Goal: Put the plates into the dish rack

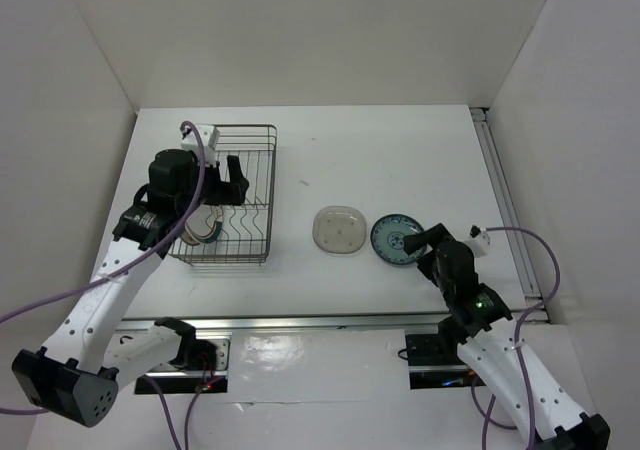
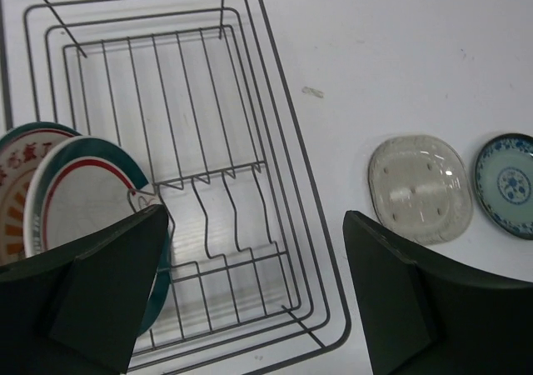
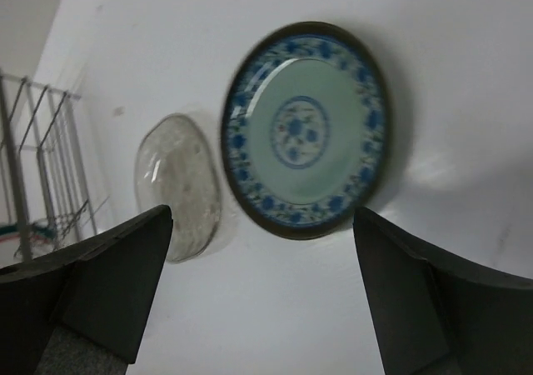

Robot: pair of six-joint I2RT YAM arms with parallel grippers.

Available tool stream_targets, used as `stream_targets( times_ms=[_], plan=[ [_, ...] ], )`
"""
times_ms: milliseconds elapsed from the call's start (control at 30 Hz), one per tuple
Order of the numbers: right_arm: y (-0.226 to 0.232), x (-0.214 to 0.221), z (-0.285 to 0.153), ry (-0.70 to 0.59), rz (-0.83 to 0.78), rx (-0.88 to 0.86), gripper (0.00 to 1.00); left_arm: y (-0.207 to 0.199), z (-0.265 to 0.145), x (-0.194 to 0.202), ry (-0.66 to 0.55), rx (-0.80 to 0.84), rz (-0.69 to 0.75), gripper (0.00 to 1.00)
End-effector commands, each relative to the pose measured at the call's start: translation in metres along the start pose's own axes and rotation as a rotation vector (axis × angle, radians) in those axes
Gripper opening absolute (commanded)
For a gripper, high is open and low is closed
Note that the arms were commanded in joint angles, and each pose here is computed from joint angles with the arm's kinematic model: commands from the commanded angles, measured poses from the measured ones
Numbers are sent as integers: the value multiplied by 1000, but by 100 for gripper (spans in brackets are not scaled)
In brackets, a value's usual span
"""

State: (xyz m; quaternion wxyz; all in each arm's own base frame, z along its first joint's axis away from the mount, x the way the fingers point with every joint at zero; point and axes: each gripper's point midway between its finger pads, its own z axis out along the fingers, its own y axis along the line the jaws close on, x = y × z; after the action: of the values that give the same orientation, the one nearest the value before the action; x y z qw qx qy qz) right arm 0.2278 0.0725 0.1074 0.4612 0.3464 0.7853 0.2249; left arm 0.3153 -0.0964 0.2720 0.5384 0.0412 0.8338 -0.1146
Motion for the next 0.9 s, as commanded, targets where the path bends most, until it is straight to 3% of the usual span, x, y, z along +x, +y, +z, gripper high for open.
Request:
stream_targets(
  times_ms=[0,267,367,633,733,867],
  plan=[
    [-57,7,-3,-44,113,232,95,-19,-6,-14,-28,98,-29,100],
    [-72,28,16,-3,148,291,88,-25,-12,-17,-40,135,-37,100],
    [-74,31,20,-10,154,286,82,-25,-11,-13,-31,133,-37,100],
    [-87,34,33,-49,154,306,54,-28,-12,-13,-27,151,-37,100],
    [-93,34,35,-64,157,326,48,-30,-12,-12,-24,162,-46,100],
    [-97,37,38,-64,164,329,46,-32,-12,-12,-22,171,-46,100]
  ],
)
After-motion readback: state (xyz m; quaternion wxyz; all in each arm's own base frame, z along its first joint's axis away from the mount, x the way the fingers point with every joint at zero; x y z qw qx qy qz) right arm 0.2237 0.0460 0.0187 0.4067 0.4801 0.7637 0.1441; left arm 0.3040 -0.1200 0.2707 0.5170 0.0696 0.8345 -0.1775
